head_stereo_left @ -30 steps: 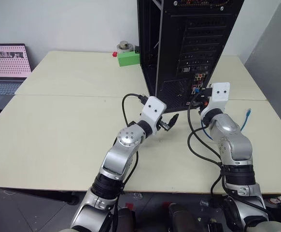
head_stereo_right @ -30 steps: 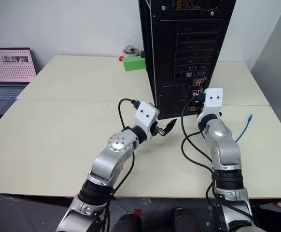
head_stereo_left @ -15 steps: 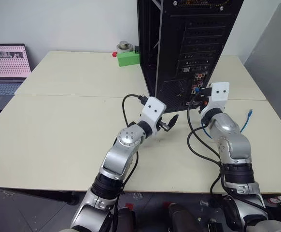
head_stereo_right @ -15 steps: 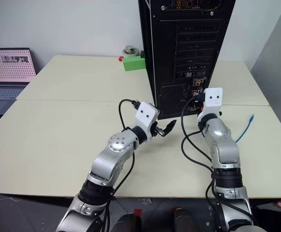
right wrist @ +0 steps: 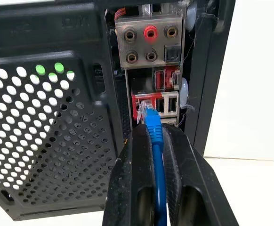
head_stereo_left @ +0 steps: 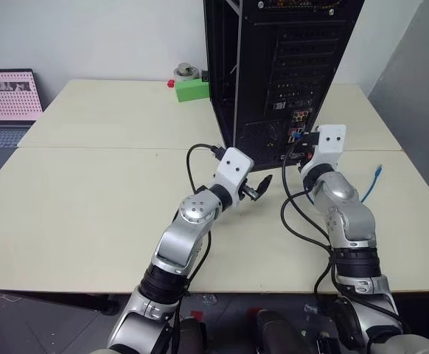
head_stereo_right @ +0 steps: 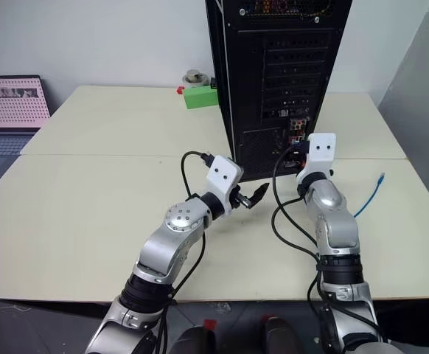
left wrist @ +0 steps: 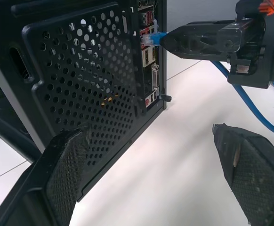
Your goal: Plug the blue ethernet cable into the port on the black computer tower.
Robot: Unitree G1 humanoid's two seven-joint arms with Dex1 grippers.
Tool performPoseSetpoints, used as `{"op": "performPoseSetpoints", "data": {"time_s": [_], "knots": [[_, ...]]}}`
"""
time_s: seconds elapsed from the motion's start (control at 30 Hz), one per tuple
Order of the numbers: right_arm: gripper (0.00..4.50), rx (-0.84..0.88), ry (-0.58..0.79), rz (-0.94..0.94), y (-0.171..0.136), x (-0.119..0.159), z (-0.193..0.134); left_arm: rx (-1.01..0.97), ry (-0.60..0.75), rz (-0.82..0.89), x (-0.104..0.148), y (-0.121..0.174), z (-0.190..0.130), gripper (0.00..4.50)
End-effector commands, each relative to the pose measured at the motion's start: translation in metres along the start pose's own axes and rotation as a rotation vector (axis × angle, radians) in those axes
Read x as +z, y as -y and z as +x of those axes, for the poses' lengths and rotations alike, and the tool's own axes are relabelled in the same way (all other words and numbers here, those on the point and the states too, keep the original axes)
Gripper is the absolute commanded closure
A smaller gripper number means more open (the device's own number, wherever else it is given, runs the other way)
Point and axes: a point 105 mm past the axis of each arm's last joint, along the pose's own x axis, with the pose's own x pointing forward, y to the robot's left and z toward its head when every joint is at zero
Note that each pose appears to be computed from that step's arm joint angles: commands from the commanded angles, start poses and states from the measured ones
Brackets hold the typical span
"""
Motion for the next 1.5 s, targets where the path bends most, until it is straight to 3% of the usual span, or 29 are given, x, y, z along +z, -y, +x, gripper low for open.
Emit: {"op": "performPoseSetpoints", "data": {"time_s": [0.03,0.77,1.43,1.5], "knots": [[4.5,0.022,0.157,0.009,-0.007,0.042,0.001,0.006,0.069,0.023,0.02,-0.001,-0.003,0.17],[4.5,0.011,0.15,-0.066,-0.02,0.029,0.01,0.01,0.068,0.027,0.019,-0.002,-0.002,0.17],[4.5,0.022,0.081,-0.072,-0.009,0.016,0.009,0.019,0.065,0.049,0.019,-0.007,-0.004,0.17],[3.8,0.019,0.077,-0.07,-0.007,0.015,0.008,0.025,0.064,0.053,0.019,-0.009,-0.004,0.17]]}}
